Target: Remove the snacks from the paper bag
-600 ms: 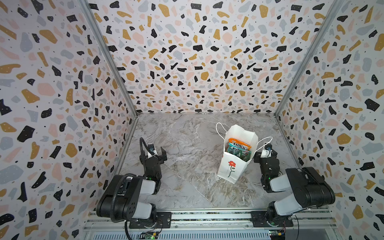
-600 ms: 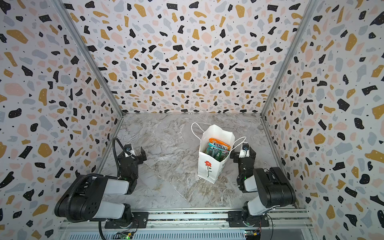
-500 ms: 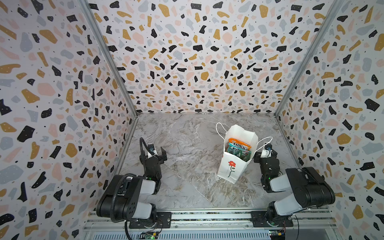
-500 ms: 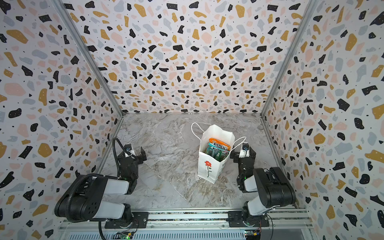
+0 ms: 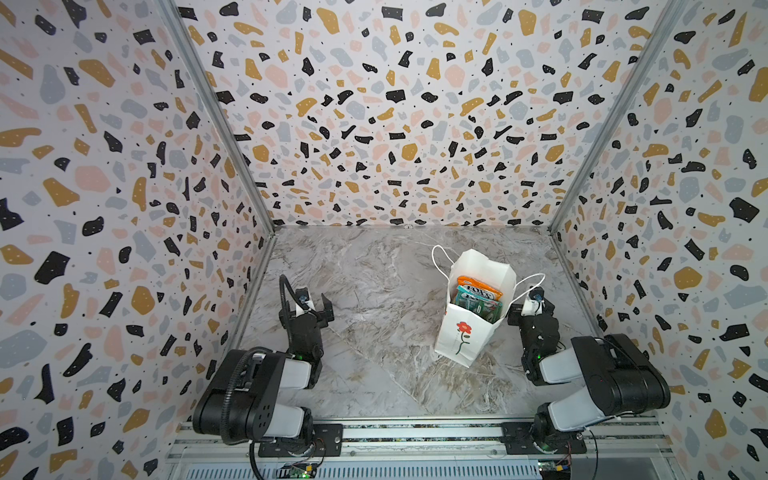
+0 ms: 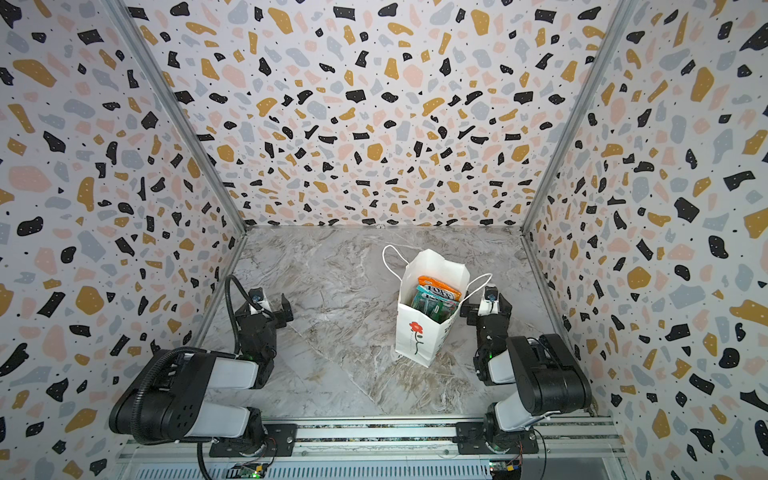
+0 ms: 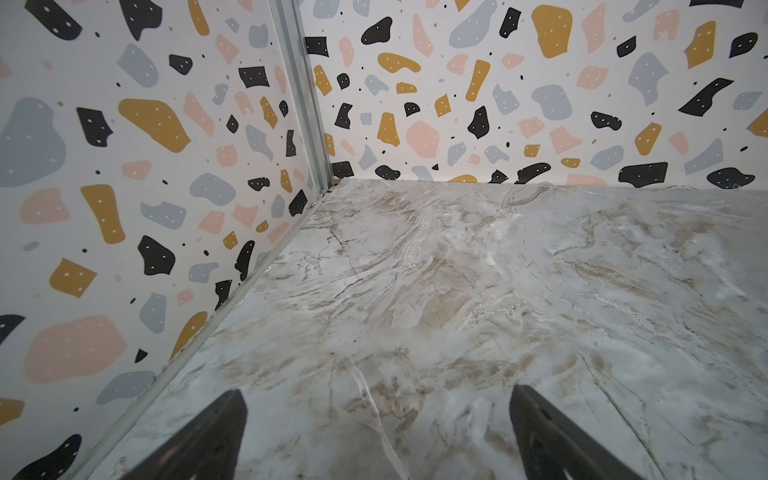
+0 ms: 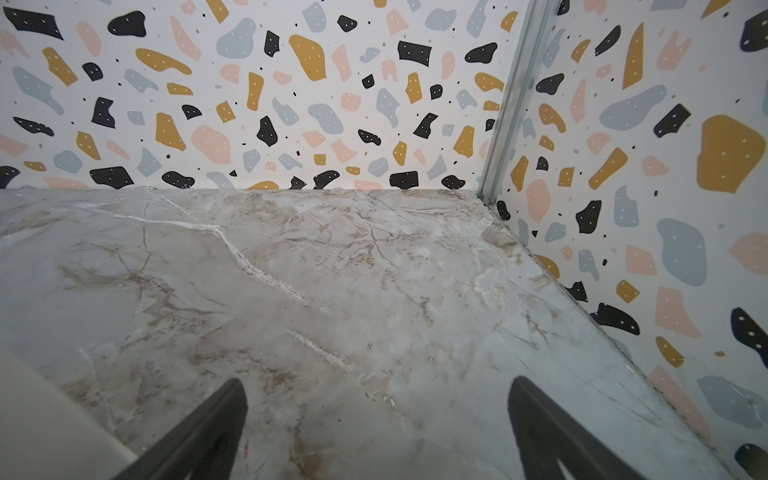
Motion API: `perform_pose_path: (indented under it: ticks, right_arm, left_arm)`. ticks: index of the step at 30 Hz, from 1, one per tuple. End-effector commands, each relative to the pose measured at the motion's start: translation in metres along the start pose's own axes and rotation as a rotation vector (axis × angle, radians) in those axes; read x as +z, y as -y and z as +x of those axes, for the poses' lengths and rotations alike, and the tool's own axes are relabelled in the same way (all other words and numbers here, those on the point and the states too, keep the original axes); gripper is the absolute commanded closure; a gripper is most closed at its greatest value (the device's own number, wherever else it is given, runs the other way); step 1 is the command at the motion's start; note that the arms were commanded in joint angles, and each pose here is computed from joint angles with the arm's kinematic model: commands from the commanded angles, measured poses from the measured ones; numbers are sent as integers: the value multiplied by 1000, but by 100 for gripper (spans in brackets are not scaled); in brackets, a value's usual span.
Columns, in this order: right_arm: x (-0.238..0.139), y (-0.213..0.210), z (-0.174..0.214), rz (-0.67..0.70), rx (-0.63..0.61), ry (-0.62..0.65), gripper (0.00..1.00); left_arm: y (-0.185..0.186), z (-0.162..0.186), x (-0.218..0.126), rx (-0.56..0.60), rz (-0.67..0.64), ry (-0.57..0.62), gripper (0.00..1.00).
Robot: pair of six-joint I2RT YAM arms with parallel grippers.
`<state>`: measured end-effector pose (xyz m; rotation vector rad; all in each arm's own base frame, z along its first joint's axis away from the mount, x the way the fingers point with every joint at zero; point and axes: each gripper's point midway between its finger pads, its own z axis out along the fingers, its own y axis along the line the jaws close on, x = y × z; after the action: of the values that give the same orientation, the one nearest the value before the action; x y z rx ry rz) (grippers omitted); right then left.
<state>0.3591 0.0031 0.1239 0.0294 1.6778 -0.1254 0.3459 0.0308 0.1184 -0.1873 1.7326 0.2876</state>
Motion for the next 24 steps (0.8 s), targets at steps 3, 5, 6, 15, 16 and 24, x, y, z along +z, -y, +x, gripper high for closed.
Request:
perform_pose_path:
  ticks: [3, 5, 6, 15, 16, 24]
  right_arm:
    - [2, -1, -10, 3, -1, 31, 1]
    - [1, -1, -10, 3, -2, 32, 1]
    - [1, -1, -10, 3, -2, 33, 1]
    - [-1, 5, -12, 34, 11, 41, 1]
    - [-3, 9, -12, 54, 23, 44, 1]
    - [-16, 4, -25, 68, -17, 96, 1]
  left_arm:
    - [-3, -17, 2, -31, -17, 59, 0]
    - [-3, -16, 2, -29, -17, 57, 0]
    - [-3, -17, 2, -30, -16, 59, 0]
    - [-5, -18, 1, -34, -23, 66, 0]
    - [-7, -21, 1, -42, -35, 69, 0]
    - [-20, -49, 18, -162, -169, -78, 0]
